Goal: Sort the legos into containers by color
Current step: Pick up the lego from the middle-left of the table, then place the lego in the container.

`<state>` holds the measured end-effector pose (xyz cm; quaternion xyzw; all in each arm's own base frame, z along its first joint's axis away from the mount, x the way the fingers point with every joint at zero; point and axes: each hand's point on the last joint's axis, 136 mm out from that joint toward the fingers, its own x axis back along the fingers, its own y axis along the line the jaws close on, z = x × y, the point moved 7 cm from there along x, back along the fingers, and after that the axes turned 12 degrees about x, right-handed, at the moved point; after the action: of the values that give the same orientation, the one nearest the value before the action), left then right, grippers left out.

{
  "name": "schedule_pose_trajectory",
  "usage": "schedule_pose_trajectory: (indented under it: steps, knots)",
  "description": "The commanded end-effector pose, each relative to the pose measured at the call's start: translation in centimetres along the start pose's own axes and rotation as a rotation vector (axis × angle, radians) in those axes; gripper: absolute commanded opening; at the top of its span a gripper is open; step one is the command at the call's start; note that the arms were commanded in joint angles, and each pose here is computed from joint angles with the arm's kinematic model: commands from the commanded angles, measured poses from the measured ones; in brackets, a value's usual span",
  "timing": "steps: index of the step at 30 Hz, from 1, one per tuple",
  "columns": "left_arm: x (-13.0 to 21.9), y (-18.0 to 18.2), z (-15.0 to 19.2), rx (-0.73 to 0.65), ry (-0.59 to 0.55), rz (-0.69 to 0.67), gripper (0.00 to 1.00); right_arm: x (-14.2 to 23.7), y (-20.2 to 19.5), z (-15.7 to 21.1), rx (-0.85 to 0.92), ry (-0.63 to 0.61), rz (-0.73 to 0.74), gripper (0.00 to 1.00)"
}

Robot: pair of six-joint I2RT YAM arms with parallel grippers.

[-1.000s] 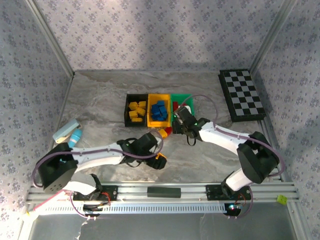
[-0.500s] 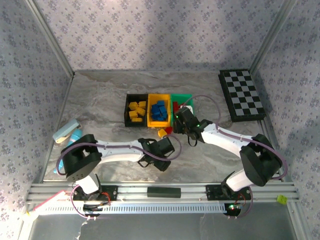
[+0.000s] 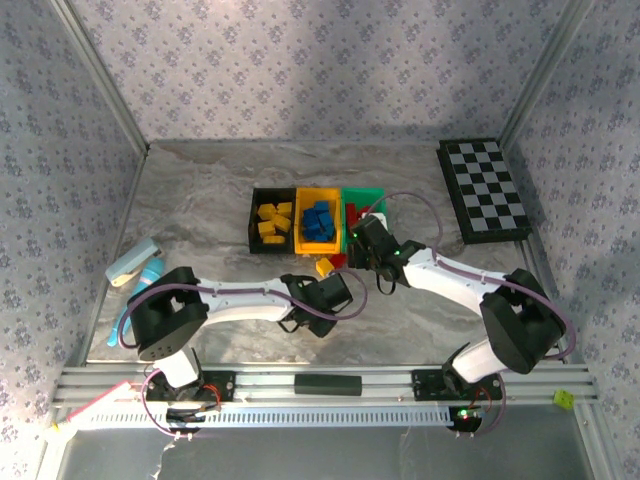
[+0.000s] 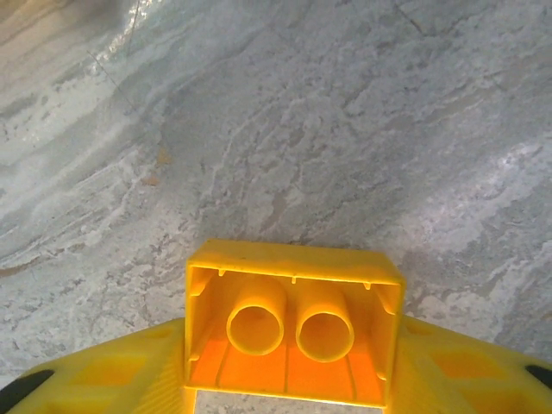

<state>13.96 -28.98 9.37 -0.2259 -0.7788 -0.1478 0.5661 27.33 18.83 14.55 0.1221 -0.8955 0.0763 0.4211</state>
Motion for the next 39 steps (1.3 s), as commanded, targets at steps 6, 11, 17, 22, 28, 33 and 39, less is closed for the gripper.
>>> schedule_pose_trajectory:
  steps: [6, 11, 17, 22, 28, 33, 39]
  knots:
    - [1.3, 0.6, -1.0, -0.013, -0.046, -0.045, 0.51, 0.6, -0.8, 0.0, -0.025, -0.019, 0.028, 0.65]
    - [4.0, 4.1, -3.9, 0.024, -0.092, -0.08, 0.5, 0.9, -0.8, -0.2, -0.027, -0.032, 0.026, 0.65]
    - [7.8, 11.0, -8.6, 0.214, -0.225, -0.101, 0.46, 1.6, -1.0, 0.2, -0.035, -0.039, 0.023, 0.65]
    - [7.9, 15.9, -12.1, 0.378, -0.268, -0.13, 0.46, 2.3, -0.9, 1.0, -0.036, -0.038, 0.012, 0.65]
    - [5.2, 19.1, -15.5, 0.489, -0.243, -0.108, 0.47, 3.0, 0.1, 2.0, -0.005, -0.011, -0.025, 0.65]
    - [3.3, 20.2, -17.2, 0.503, -0.192, -0.127, 0.62, 3.3, 1.2, 3.0, 0.044, 0.01, -0.036, 0.66]
    - [4.5, 20.1, -16.4, 0.518, -0.218, -0.115, 0.73, 2.5, 2.1, 3.7, 0.066, 0.045, -0.063, 0.66]
